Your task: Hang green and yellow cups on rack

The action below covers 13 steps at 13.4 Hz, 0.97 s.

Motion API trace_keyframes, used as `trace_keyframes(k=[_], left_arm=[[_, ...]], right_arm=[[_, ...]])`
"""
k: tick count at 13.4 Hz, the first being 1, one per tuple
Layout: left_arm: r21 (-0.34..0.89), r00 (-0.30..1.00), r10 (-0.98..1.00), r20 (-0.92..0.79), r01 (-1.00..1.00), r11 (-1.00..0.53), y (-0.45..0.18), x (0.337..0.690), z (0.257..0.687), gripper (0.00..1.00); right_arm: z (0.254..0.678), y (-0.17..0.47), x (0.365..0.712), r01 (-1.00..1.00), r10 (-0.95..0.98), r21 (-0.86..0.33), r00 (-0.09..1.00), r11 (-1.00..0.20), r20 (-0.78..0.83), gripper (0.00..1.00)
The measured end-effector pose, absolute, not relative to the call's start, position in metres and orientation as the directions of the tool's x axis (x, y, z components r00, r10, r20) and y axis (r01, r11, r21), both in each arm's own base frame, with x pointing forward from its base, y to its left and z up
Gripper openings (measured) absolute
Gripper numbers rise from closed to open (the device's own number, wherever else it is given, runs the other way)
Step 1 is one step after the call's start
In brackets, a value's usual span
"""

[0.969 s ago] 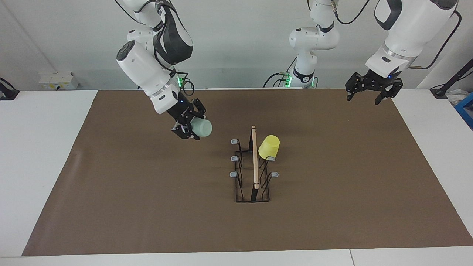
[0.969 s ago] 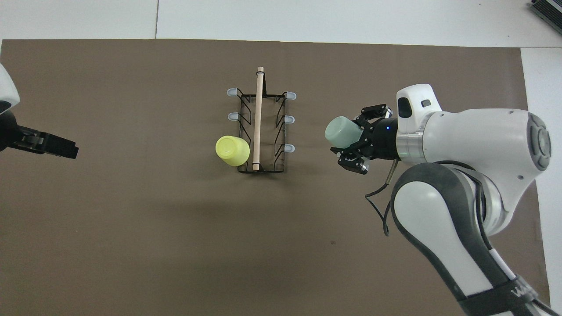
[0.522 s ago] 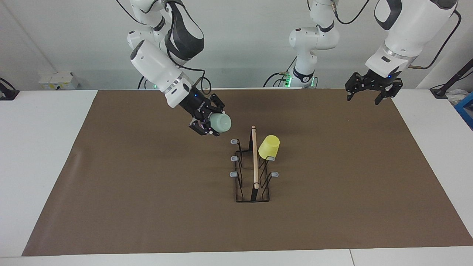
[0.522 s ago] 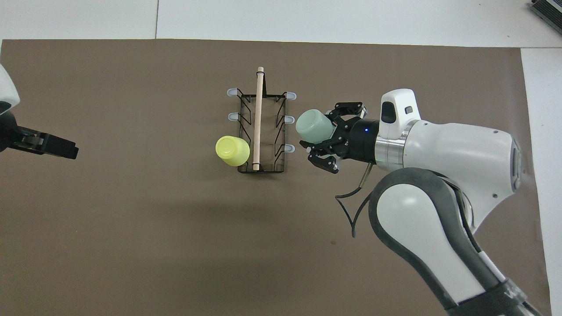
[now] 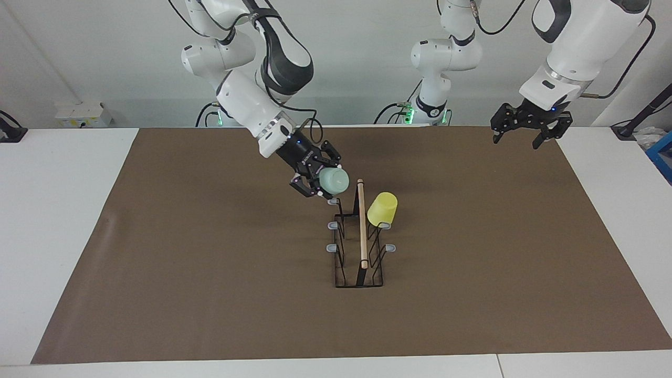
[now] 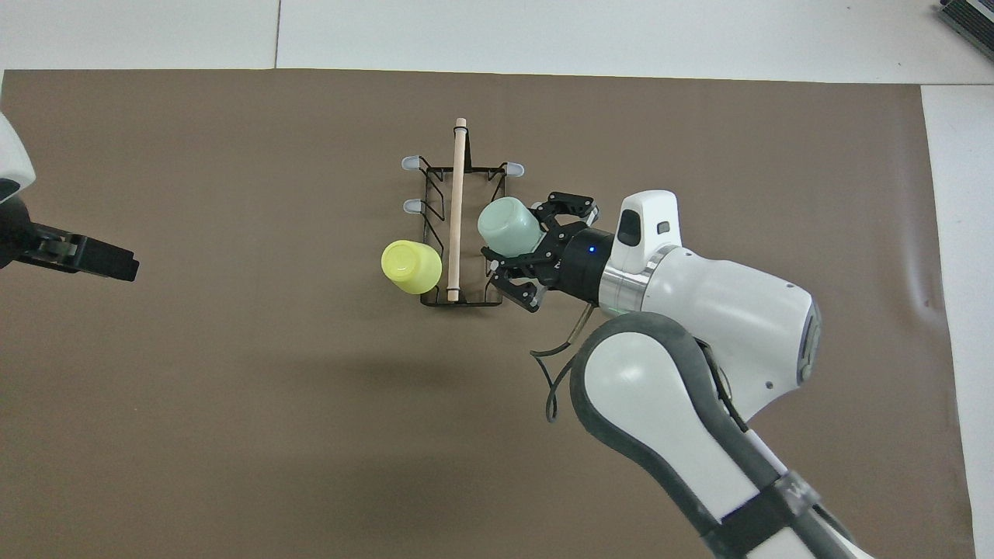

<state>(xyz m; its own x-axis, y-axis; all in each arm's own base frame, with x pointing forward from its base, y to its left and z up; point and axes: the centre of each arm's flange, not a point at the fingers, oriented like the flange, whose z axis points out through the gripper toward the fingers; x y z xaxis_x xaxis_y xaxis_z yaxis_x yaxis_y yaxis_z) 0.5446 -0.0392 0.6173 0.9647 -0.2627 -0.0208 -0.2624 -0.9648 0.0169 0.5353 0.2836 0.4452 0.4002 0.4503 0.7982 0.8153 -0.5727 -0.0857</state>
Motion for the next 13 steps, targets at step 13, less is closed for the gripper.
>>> trace_keyframes(k=[13], left_arm=[[0.017, 0.965, -0.263, -0.021, -0.262, -0.965, -0.039, 0.545, 0.617, 1.0]], right_arm=[[0.38, 0.284, 0.53, 0.795, 0.323, -0.117, 0.371, -0.595, 0.871, 0.64]])
